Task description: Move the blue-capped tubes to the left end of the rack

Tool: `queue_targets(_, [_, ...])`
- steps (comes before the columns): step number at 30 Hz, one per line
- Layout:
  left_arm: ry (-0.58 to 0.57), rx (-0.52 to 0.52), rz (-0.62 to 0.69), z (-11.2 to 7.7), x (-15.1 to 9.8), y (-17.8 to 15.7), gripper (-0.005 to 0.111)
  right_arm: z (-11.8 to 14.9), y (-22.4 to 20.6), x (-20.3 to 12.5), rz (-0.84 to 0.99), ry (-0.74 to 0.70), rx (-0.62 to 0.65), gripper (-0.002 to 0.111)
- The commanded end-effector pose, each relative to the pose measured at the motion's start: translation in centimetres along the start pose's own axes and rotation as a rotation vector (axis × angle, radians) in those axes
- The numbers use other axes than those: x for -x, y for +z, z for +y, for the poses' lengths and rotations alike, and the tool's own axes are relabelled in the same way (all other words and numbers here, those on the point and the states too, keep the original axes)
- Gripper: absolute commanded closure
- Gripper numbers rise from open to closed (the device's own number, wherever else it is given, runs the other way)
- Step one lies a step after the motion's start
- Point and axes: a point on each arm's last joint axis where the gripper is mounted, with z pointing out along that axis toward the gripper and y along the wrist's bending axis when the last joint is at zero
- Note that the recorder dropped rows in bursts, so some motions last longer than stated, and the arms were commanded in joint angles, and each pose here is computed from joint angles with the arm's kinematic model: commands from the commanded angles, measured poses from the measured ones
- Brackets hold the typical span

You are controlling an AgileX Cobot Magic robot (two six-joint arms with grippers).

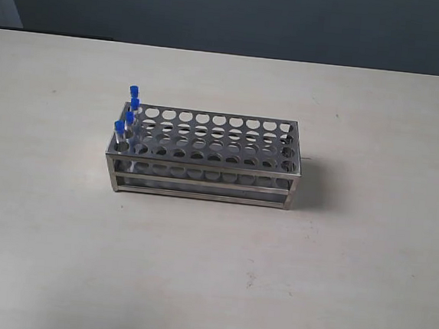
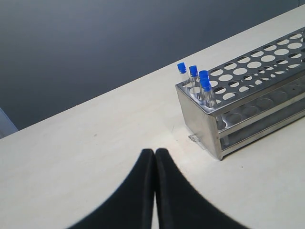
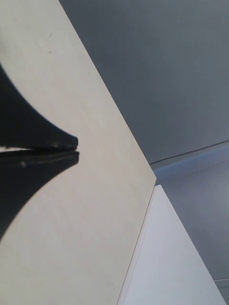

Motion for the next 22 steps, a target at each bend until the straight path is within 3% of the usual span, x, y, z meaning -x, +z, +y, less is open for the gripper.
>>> queue_targets(1, [0.001, -0.004, -0.009, -0.03, 0.03, -0.02, 0.106, 0.01, -0.04, 0.05, -0.014, -0.002, 0.002, 0.109])
queue_targets(6, [-0.140, 0.018, 0.001, 0.01, -0.02, -0.03, 0.106, -0.01, -0.04, 0.03, -0.011, -0.002, 0.000, 0.109])
queue_targets(11, [-0.250, 0.111, -0.001, 0.52, -0.02, -0.07, 0.106, -0.01, -0.04, 0.03, -0.011, -0.002, 0.000, 0.109])
queue_targets(22, [-0.322, 0.193, 0.016, 0.91, -0.23, -0.14, 0.106, -0.01, -0.04, 0.03, -0.011, -0.002, 0.000, 0.109])
